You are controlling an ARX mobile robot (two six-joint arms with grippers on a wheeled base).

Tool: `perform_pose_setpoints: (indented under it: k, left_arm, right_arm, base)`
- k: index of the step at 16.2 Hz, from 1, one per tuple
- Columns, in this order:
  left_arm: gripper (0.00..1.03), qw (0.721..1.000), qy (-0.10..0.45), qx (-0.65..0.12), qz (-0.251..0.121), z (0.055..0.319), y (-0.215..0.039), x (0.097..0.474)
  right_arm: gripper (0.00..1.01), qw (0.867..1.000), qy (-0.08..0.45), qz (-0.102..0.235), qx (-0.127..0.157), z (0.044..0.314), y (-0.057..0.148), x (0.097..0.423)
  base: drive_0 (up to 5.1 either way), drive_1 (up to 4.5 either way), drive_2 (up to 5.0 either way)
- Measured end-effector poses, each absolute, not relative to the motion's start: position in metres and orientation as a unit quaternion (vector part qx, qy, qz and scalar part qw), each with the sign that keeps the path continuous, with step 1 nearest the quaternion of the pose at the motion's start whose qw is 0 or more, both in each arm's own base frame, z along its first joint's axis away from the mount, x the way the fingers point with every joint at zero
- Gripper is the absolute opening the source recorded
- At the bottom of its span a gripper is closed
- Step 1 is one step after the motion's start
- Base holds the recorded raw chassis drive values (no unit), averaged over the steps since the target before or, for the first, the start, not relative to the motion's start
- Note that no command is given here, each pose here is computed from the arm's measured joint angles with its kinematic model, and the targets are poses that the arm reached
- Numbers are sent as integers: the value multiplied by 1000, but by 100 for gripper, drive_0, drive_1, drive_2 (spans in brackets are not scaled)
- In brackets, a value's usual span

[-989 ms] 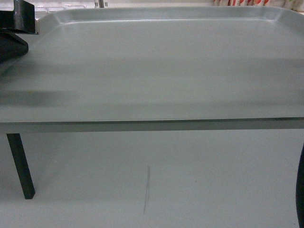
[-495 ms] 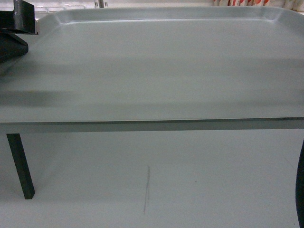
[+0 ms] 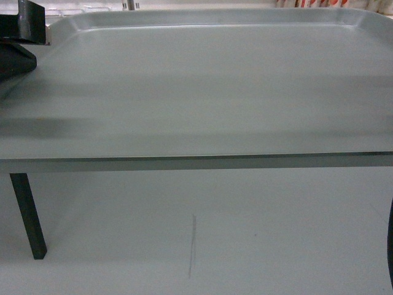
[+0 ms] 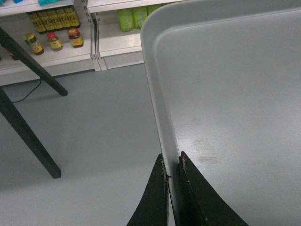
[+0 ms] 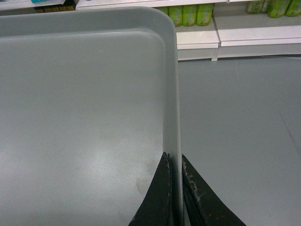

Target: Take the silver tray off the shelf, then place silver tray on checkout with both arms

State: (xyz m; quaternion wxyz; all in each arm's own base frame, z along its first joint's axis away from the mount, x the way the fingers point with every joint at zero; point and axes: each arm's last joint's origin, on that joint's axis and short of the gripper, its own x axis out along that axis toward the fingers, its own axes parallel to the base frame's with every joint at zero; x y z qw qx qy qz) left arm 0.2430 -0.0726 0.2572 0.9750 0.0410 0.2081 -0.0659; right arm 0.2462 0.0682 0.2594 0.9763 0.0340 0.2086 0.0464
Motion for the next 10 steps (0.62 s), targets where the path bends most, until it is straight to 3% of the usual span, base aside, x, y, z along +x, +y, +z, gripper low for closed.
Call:
perform_pose_setpoints:
  k: [10]
  left_arm:
    - [4, 975, 209, 41, -65, 257, -72, 243]
  right_arm:
    - [3, 976, 209, 47, 34, 259, 68, 246]
  base:
    - [-484, 262, 262]
